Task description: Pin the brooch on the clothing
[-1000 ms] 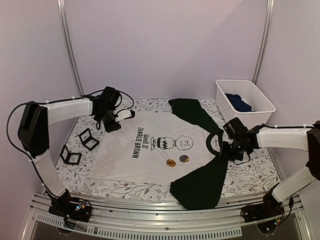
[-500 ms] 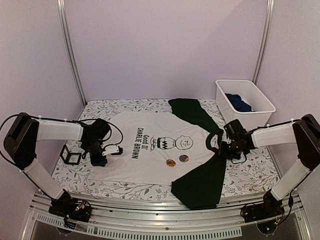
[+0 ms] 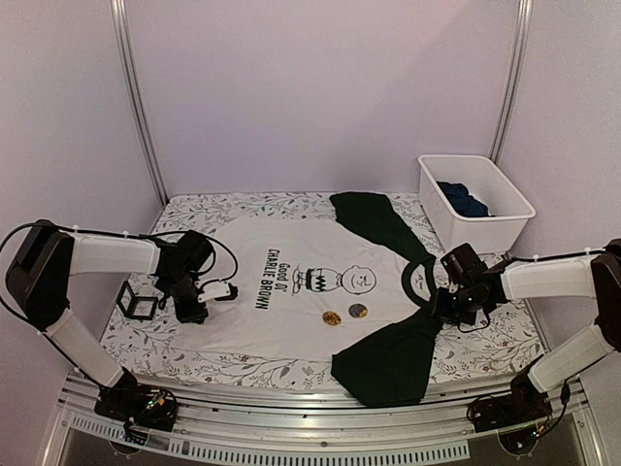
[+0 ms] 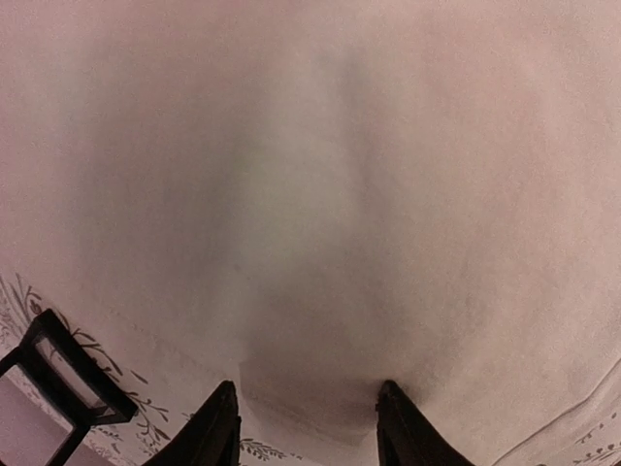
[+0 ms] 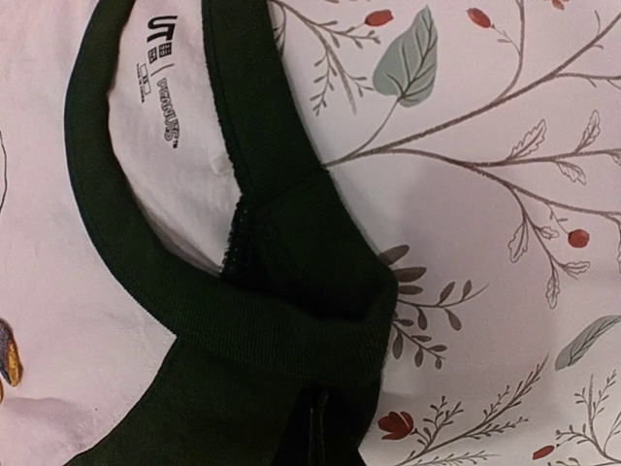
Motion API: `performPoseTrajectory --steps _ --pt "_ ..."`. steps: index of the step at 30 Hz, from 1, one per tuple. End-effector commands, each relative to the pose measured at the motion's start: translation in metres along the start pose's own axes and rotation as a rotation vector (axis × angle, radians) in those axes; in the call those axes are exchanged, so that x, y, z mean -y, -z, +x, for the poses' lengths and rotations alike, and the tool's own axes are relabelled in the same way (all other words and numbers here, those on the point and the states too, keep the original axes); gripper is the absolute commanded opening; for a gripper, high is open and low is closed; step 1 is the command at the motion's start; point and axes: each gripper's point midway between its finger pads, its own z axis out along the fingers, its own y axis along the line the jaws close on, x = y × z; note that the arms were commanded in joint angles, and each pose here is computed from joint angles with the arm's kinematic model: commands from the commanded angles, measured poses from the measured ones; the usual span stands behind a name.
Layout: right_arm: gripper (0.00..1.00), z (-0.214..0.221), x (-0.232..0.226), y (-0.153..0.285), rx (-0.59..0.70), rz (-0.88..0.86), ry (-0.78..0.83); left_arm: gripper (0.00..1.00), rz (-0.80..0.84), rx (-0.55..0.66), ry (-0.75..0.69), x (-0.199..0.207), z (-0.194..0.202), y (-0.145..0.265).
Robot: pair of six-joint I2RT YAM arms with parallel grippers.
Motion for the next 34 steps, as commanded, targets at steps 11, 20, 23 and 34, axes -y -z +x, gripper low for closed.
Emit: performPoseTrajectory --steps 11,20,23,34 --pt "0.63 -0.071 -0.047 0.061 0.175 -0.048 0.124 0.91 0.033 0.136 0.104 -0.016 -0.025 0.044" --pt "0.99 -0.175 -0.070 0.216 0.946 -0.275 0.103 1.00 -0.359 0.782 1.035 -0.163 -0.055 0.184" --pt "0.99 -0.171 -0.057 0.214 0.942 -0.261 0.029 1.00 -0.428 0.859 1.065 -0.157 -0.041 0.184" --pt "0.99 -0.144 -0.041 0.189 0.948 -0.280 0.082 1.00 -0.568 0.968 0.991 -0.135 -0.018 0.170"
